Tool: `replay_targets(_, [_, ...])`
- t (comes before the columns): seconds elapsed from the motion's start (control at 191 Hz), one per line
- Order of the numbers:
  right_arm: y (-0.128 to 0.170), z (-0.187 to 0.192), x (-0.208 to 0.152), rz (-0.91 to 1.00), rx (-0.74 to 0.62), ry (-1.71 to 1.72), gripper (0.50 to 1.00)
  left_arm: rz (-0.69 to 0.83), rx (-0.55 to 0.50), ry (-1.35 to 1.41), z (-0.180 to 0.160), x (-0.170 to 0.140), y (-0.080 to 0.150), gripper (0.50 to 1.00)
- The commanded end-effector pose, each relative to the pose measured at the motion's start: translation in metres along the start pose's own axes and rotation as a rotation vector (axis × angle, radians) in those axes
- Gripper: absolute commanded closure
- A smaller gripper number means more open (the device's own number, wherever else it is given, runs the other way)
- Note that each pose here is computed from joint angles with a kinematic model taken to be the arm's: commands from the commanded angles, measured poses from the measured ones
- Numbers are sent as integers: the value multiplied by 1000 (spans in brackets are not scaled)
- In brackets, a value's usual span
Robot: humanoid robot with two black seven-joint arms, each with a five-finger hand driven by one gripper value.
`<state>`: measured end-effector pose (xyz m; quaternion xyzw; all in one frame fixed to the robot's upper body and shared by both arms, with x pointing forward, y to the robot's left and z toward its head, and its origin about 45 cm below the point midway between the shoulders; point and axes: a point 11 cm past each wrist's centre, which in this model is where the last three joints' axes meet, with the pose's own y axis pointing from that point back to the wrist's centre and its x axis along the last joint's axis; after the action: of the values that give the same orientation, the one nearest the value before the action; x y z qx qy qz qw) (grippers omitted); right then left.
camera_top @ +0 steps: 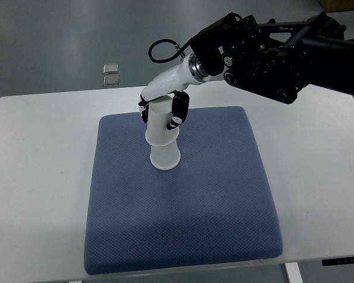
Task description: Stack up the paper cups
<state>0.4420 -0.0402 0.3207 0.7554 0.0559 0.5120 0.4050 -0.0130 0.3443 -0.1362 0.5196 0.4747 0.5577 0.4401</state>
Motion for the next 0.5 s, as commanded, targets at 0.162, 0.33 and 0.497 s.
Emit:
replay_targets(0.162, [-1, 2, -2, 9, 0, -4, 605, 1, 0, 1, 0, 0, 0, 500])
replay_targets(0.33, [0, 2, -2, 11, -1, -9, 603, -1, 0, 0, 0, 0, 0, 500])
replay_targets(0.497, [2, 4, 0, 17, -5, -12, 603, 1, 0, -1, 0, 0, 0, 500])
